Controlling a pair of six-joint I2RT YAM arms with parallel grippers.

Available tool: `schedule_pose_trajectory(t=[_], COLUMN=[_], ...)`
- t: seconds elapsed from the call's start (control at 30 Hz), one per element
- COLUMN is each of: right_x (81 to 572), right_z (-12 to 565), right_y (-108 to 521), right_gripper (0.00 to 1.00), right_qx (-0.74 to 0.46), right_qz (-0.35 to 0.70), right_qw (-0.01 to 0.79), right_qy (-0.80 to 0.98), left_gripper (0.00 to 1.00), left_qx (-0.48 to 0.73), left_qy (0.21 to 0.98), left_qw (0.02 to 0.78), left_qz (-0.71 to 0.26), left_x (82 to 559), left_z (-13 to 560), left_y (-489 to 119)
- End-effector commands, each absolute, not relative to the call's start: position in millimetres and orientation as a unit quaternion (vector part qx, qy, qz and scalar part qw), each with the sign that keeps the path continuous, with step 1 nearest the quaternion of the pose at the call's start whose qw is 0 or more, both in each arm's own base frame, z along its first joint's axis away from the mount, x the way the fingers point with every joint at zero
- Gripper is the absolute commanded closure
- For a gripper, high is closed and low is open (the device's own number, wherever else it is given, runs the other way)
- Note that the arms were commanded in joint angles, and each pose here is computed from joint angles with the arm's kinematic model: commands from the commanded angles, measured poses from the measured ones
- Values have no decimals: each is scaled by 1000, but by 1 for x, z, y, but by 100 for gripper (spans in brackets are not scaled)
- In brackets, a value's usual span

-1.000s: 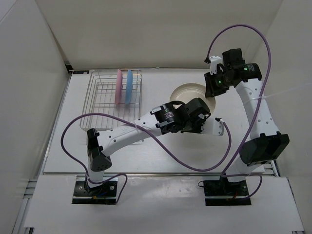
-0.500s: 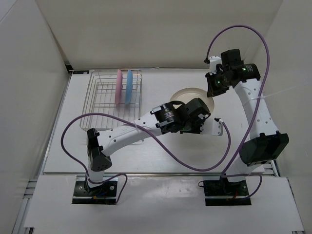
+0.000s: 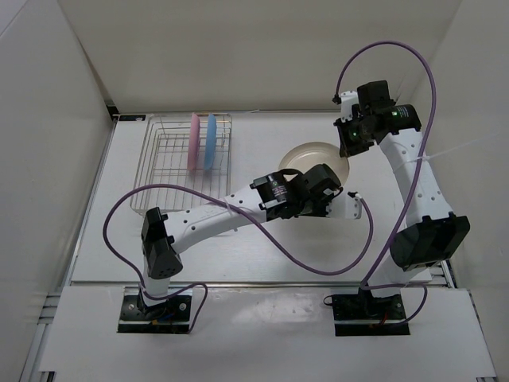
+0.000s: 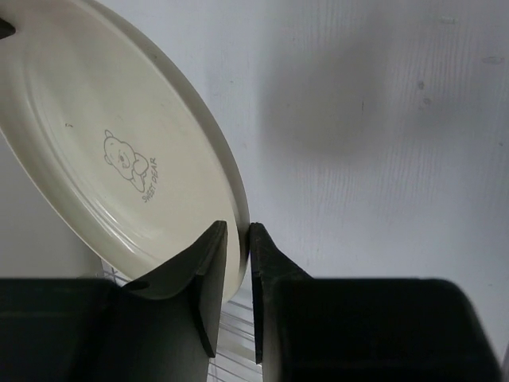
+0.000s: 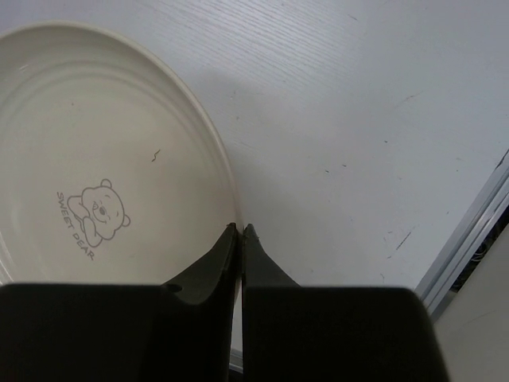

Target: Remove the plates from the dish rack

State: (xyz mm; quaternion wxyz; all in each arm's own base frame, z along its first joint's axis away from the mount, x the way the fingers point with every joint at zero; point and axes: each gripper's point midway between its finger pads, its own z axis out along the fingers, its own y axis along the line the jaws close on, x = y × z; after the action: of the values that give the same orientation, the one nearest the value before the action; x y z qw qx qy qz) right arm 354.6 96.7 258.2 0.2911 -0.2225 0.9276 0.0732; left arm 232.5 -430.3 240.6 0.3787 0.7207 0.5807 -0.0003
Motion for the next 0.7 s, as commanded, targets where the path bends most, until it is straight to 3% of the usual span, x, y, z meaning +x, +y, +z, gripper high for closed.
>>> schedule_pose_trajectory(t=[0.0, 0.13, 0.2, 0.47, 0.5, 0.67], right_x=[351, 351, 351, 356, 357, 365], right_z=[256, 258, 258, 260, 260, 257], right_y=[97, 97, 96, 92, 88, 82], right_gripper=[100, 100, 100, 100, 100, 100], right_qx=[-227, -227, -225, -215, -206, -190], right_qz=[71, 71, 66, 61, 61, 67], right_qw=[285, 290, 293, 302, 302, 302], right_qy=[929, 927, 927, 927, 929, 932], left_gripper=[70, 66, 43, 41, 26, 15], left_qx=[682, 673, 671, 666, 663, 642], left_qy=[581, 582, 583, 585, 588, 595], left_qw=[444, 457, 458, 462, 462, 483], left_qz=[18, 16, 20, 16, 14, -2], left_x=[250, 256, 257, 257, 257, 255], left_z=[280, 288, 288, 292, 292, 312], left_y=[-427, -429, -428, -428, -428, -427])
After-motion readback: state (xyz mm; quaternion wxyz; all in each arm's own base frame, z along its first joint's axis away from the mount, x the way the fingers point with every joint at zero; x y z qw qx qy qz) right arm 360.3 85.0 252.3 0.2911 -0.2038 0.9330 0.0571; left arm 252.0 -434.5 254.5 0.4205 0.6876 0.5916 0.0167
